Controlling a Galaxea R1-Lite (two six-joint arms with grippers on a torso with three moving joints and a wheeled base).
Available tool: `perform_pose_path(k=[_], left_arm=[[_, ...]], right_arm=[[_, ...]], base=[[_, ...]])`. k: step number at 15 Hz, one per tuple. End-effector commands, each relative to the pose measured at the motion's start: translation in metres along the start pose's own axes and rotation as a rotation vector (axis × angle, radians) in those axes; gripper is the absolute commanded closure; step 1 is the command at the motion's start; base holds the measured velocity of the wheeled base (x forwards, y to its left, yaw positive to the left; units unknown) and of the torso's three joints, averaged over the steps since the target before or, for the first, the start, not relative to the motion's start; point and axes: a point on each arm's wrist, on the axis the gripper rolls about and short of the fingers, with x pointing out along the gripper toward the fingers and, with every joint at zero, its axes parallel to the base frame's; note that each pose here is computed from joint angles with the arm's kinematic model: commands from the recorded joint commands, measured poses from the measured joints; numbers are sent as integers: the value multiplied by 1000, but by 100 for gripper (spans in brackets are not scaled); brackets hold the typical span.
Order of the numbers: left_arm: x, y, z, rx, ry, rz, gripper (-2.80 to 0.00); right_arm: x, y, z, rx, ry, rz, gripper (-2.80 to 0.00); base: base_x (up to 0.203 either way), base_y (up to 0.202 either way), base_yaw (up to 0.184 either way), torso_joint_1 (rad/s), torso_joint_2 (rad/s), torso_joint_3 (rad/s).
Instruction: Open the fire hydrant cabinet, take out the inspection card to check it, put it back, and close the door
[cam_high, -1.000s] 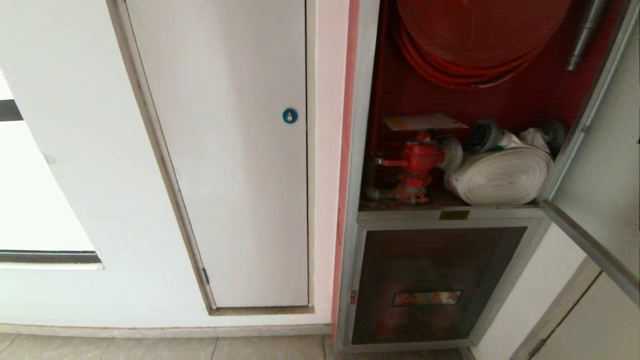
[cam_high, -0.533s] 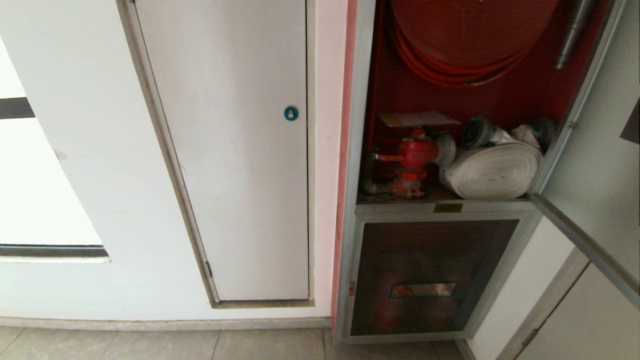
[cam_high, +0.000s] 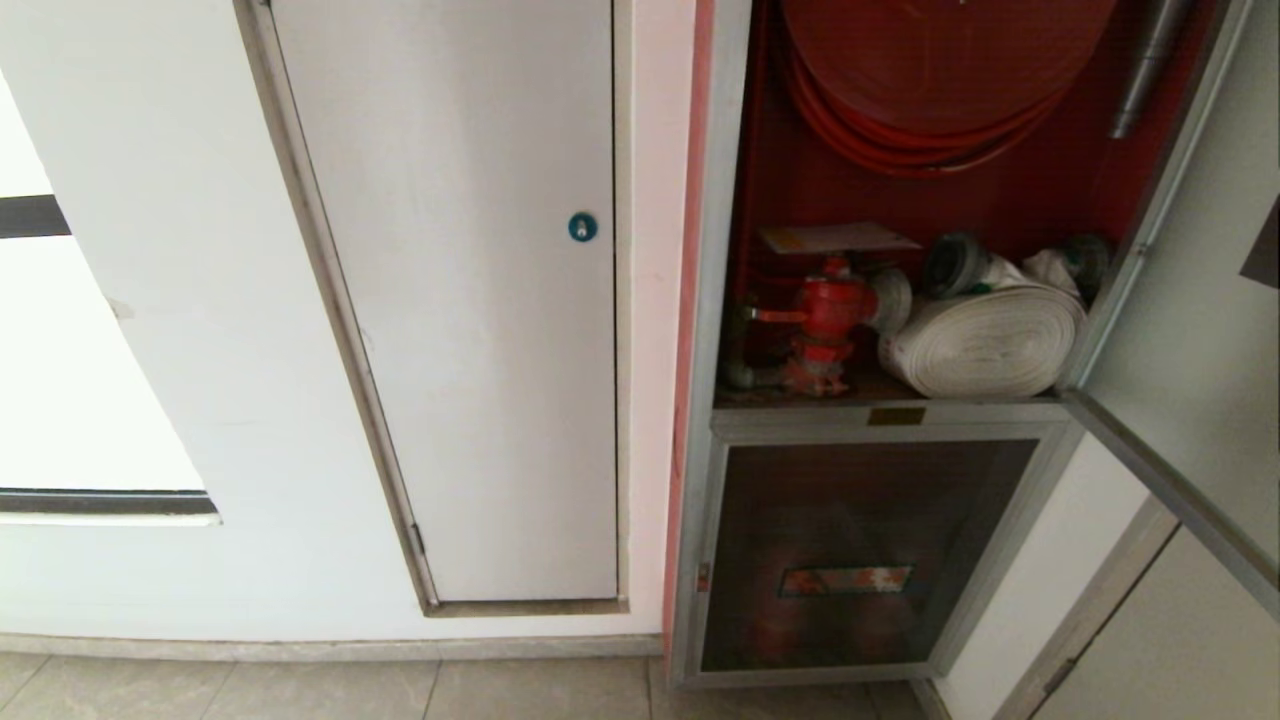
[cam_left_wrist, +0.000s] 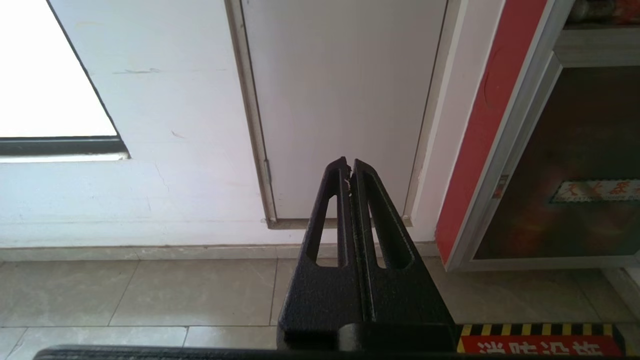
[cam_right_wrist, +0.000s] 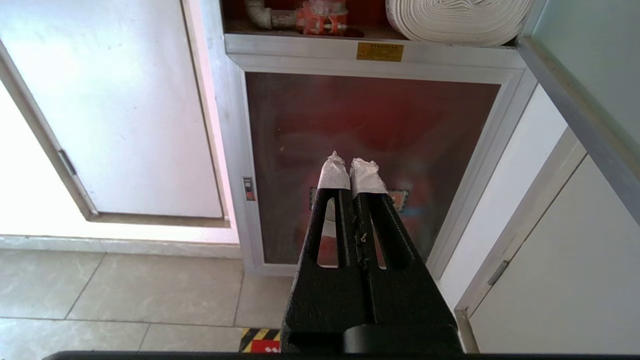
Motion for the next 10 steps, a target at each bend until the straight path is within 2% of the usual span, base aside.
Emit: perform_pose_path(k=[1,10], left_arm=[[0,0,0,0,1,1,0],[0,0,0,0,1,0,0]], right_arm=[[0,0,0,-1,3,-1,0],[0,0,0,-7,3,1,0]], base=[[0,0,0,0,0,0],[0,0,0,0,0,0]])
